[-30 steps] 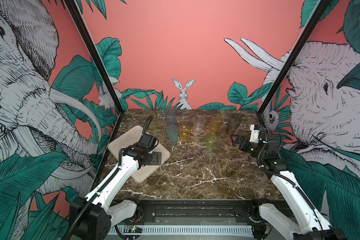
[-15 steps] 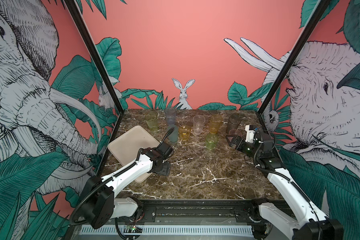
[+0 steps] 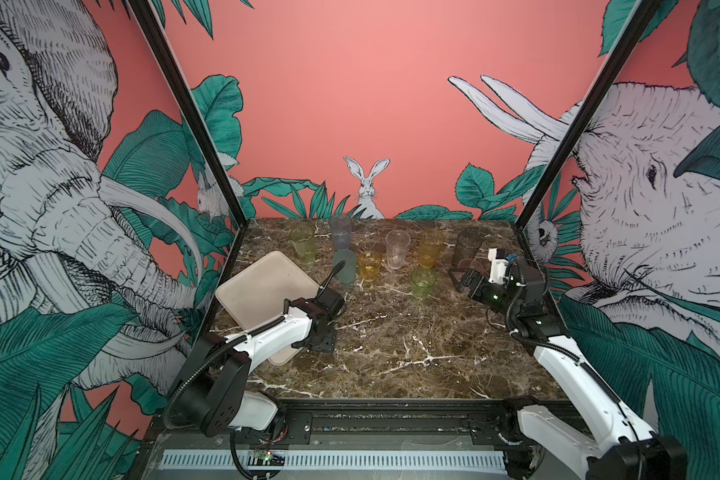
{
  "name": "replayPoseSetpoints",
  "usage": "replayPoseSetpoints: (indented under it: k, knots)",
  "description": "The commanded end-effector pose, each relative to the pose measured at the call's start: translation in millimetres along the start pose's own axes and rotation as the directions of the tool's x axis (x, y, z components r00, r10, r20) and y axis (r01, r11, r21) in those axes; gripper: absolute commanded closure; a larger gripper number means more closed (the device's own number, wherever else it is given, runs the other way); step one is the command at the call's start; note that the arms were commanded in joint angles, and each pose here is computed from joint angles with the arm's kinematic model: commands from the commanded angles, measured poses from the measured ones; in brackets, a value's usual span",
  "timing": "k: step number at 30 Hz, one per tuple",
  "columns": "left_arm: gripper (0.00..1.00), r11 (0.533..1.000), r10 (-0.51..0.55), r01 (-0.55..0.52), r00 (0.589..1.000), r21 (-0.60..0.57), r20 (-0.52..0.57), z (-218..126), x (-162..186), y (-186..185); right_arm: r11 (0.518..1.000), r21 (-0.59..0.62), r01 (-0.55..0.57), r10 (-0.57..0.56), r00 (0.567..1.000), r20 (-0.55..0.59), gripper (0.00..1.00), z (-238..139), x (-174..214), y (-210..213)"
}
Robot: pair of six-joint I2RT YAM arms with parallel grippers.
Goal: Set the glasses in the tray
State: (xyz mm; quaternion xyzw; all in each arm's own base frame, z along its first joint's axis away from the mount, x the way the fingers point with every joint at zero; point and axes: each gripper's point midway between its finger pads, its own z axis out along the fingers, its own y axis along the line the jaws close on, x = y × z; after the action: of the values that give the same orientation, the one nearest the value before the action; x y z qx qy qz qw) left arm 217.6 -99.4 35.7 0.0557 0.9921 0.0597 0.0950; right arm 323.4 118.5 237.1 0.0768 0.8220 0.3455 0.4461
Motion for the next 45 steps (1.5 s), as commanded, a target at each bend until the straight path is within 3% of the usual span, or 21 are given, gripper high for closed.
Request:
replayPoseSetpoints:
  k: [1,30,45]
  knots:
    - [0.24,1.0,-0.026,0.026,1.0,0.015,-0.002,6,1,4,0.999,-0.038,0.013,-0.012,0.999,0.034,0.01,-1,-8,10]
    - [0.68,0.987,-0.055,0.065,0.996,0.147,-0.072,18,15,-14,0.999,-0.042,0.006,-0.006,1.0,0.004,0.01,11,1,9]
    - [0.83,0.973,-0.046,0.056,0.998,0.225,-0.047,2,7,-68,0.999,-0.038,0.007,-0.008,1.0,-0.007,0.01,13,4,7]
